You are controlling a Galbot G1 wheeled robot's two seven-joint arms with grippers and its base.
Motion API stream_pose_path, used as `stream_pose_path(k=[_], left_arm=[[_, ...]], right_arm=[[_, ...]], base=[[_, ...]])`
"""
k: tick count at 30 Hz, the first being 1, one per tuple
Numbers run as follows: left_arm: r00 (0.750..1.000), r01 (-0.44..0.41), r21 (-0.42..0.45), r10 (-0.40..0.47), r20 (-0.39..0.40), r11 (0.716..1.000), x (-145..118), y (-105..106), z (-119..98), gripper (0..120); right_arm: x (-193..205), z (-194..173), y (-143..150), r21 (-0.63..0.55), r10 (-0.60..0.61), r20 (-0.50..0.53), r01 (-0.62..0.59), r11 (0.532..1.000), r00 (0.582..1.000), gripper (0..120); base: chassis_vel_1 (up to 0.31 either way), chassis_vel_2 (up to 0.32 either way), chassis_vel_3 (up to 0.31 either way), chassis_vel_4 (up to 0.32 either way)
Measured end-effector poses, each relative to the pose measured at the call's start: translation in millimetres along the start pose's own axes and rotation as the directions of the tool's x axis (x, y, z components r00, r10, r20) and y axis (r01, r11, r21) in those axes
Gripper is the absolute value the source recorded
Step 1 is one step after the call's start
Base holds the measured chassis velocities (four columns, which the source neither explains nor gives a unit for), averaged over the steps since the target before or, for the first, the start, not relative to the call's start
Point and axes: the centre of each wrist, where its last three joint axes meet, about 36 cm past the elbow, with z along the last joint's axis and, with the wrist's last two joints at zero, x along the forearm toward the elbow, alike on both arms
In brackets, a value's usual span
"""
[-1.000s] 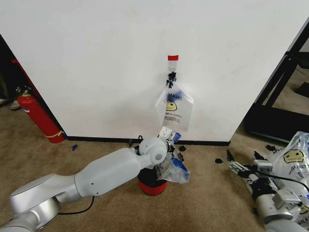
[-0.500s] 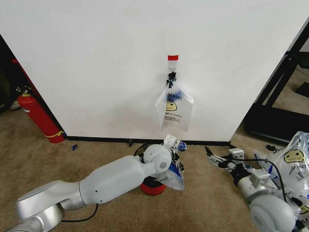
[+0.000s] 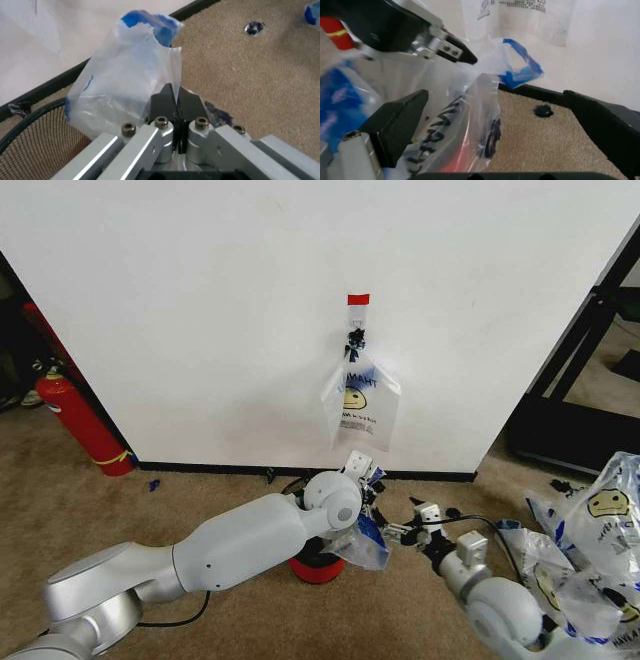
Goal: Pick up the garbage bag from the wall and place it over the trash bin.
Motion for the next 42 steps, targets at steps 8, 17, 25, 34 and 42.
stream_pose_path(k=[8, 17, 25, 34, 42], left_arm=[[1.0, -0.005, 0.001, 0.005, 0.005, 1.0, 4.2, 2.3, 0.4, 0], [1.0, -0.009, 0.003, 0.009, 0.008, 1.0, 5.6, 1.5, -0.5, 0], [1.0, -0.01, 0.006, 0.01, 0.01, 1.0, 8.1, 4.0, 0.2, 0], [1.0, -0.017, 0.026, 0.017, 0.013, 1.0, 16.3, 11.2, 4.7, 0], [0.999, -0.021, 0.034, 0.02, 0.028, 0.999, 26.8, 18.5, 3.3, 0]], right_arm=[[-17.7, -2.0, -1.1, 0.005, -0.01, -0.022, 0.01, 1.0, 1.0, 100], [-34.8, -1.7, -0.8, 0.054, -0.025, -0.081, 0.029, 0.998, 0.996, 100], [-49.2, -1.7, 3.1, 0.046, -0.016, -0.148, 0.023, 0.999, 0.989, 100], [-63.1, -9.8, 10.7, 0.001, 0.002, -0.222, -0.002, 1.0, 0.975, 100], [-59.1, -15.8, 5.8, 0.023, 0.037, -0.259, -0.032, 0.999, 0.965, 100]], base=[[0.0, 0.0, 0.0, 0.0], [0.0, 0.0, 0.0, 0.0], [0.0, 0.0, 0.0, 0.0], [0.0, 0.0, 0.0, 0.0], [0.0, 0.0, 0.0, 0.0]])
